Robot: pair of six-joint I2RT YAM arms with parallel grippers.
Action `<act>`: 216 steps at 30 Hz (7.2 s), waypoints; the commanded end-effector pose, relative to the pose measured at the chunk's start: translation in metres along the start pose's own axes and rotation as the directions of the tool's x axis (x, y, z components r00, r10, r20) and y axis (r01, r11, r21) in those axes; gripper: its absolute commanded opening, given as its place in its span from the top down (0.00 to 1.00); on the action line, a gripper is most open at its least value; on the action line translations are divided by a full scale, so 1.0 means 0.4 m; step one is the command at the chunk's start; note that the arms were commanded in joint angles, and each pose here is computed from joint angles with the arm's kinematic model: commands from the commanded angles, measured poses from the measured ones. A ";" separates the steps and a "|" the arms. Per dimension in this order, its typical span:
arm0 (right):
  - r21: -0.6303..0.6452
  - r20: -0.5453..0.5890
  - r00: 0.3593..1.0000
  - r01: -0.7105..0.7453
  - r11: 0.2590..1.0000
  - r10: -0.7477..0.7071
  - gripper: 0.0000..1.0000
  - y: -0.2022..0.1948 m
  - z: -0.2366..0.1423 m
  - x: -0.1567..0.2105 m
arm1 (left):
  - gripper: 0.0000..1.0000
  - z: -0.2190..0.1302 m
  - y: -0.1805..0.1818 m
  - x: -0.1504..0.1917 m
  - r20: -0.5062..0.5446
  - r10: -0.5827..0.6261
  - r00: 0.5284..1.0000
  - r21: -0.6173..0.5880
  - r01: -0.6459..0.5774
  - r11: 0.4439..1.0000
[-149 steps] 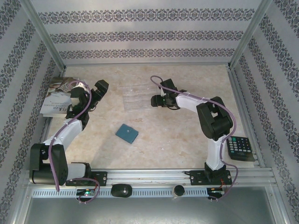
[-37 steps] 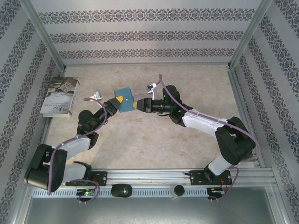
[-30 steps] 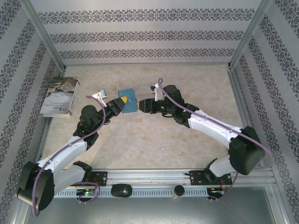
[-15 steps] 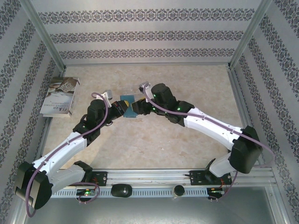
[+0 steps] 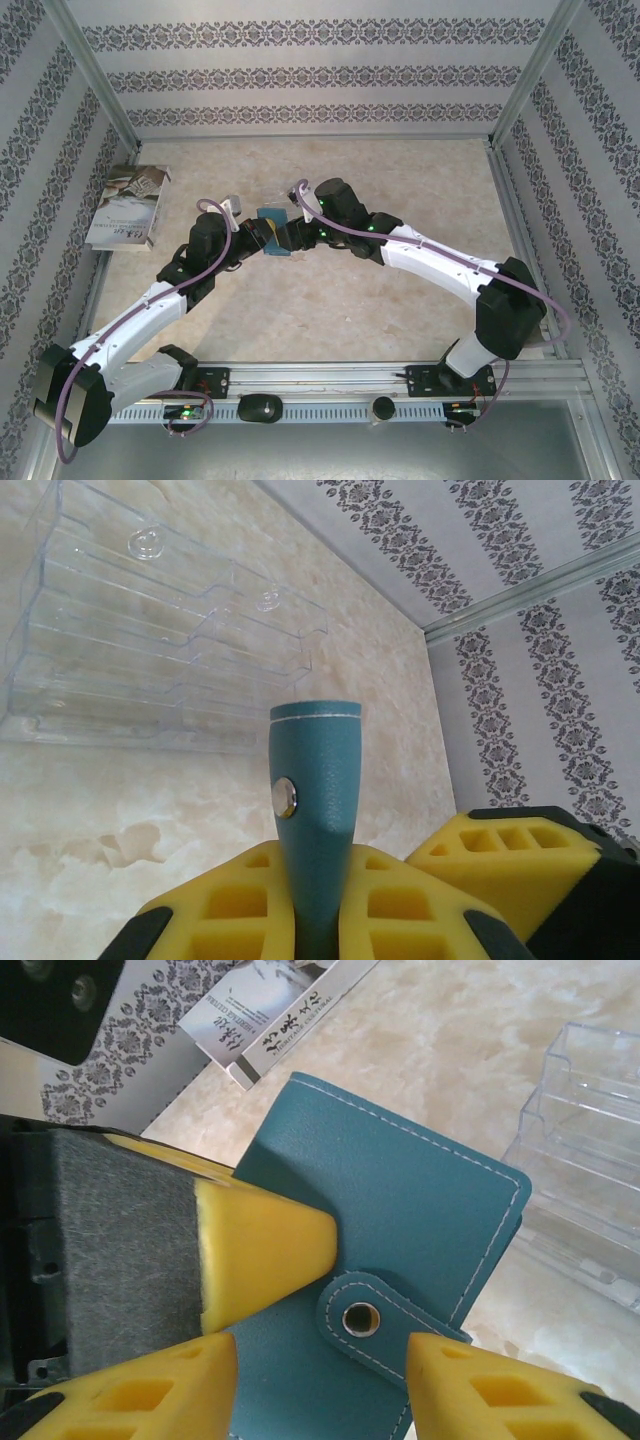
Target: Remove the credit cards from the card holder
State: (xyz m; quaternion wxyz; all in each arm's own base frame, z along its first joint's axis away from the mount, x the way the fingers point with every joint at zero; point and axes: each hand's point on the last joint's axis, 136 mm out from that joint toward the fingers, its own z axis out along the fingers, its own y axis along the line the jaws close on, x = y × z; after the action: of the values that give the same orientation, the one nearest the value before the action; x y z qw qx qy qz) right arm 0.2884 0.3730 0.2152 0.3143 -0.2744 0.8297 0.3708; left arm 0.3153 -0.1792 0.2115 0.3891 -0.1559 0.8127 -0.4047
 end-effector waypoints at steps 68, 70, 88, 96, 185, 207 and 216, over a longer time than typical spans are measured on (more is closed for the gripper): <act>0.150 -0.007 0.973 -0.227 0.962 0.230 1.00 -0.164 -0.033 0.144 | 0.39 0.171 0.211 0.250 -0.296 -0.001 0.955 -0.117 -0.035 0.993; 0.132 -0.007 0.974 -0.221 0.966 0.224 1.00 -0.143 -0.027 0.129 | 0.38 0.166 0.212 0.248 -0.296 0.007 0.955 -0.118 -0.044 0.992; 0.240 0.011 0.966 -0.255 0.937 0.260 1.00 -0.182 -0.040 0.148 | 0.40 0.224 0.226 0.270 -0.369 -0.039 0.929 -0.106 -0.001 0.994; 0.543 0.010 0.930 -0.314 0.778 0.368 1.00 -0.393 -0.119 0.341 | 0.39 0.204 0.238 0.251 -0.354 0.029 0.935 -0.166 -0.094 0.982; 0.219 -0.200 0.973 0.158 0.963 -0.114 0.28 -0.203 0.022 0.326 | 0.71 0.203 0.308 0.357 -0.545 0.238 0.804 -0.248 -0.426 0.870; 0.312 -0.382 0.920 0.214 0.926 -0.083 0.39 -0.288 0.131 0.470 | 0.72 0.204 0.304 0.361 -0.546 0.229 0.806 -0.238 -0.412 0.879; 0.315 -0.371 0.928 0.172 0.933 -0.046 0.74 -0.301 0.134 0.476 | 0.73 0.205 0.307 0.366 -0.546 0.223 0.808 -0.234 -0.402 0.885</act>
State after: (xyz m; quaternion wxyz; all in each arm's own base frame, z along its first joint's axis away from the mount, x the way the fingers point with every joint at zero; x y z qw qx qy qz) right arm 0.2829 0.3084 0.0256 0.2748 -0.3160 0.8962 0.1465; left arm 0.3004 -0.2250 0.0221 0.2097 0.0178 0.9553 -0.2075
